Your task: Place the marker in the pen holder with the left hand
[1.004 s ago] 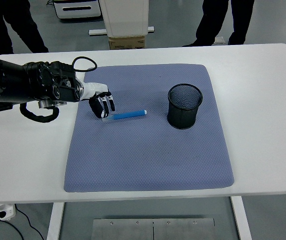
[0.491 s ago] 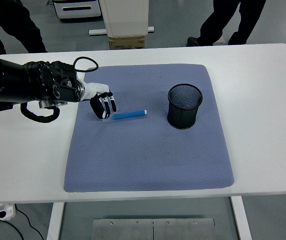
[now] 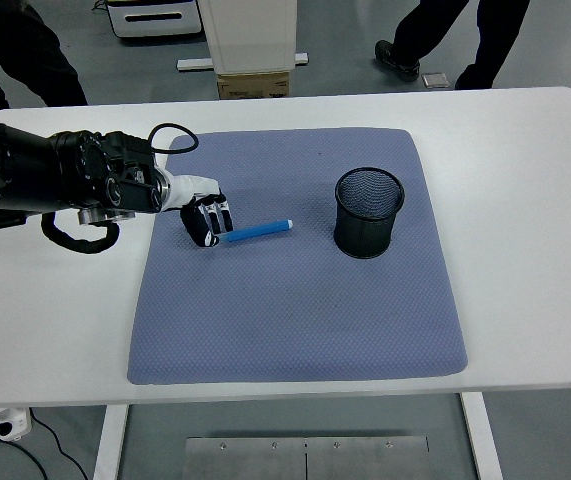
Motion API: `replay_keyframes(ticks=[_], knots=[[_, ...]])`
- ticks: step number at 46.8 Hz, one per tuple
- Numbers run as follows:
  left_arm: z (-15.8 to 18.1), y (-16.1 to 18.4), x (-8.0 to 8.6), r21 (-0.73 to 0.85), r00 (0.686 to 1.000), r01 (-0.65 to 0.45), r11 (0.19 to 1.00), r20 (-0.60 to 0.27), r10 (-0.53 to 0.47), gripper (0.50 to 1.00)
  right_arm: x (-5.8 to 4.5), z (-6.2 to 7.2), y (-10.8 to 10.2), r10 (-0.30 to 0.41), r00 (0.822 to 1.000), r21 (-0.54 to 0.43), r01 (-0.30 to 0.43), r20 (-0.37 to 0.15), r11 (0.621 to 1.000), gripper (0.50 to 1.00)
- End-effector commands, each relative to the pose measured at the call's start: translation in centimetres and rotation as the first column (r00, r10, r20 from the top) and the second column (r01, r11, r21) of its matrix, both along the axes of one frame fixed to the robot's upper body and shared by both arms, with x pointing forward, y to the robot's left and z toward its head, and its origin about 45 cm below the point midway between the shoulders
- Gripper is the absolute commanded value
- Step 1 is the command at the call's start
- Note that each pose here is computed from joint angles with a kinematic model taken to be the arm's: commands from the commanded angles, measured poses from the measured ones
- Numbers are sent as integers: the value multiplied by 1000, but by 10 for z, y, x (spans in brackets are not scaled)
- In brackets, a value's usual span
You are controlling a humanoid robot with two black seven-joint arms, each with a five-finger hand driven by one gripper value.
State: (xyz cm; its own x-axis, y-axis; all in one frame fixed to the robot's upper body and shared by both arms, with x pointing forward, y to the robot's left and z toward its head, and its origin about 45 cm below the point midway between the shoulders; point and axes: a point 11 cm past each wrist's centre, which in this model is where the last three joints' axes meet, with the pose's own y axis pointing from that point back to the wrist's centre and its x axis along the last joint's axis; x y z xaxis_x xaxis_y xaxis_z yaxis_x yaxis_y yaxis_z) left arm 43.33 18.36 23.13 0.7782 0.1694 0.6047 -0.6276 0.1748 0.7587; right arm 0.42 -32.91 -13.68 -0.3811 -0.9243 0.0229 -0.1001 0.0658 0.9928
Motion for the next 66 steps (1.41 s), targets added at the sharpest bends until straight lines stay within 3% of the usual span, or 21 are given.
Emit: replay_keyframes(ticks=[1,51,66], knots=[[-1,1,0,2,1000,-1,1000,-2,1,596,0,0,0,0,1000,0,0,0,1000,1000],[-4,1,-2,14,1000,15,1000,-3,-15,596,0,0,0,0,1000,0,0,0,1000,1000],[-4,2,-2,18,1000,14,1000,-2,-14,517,0,0,0,0,1000,0,0,0,1000,1000]])
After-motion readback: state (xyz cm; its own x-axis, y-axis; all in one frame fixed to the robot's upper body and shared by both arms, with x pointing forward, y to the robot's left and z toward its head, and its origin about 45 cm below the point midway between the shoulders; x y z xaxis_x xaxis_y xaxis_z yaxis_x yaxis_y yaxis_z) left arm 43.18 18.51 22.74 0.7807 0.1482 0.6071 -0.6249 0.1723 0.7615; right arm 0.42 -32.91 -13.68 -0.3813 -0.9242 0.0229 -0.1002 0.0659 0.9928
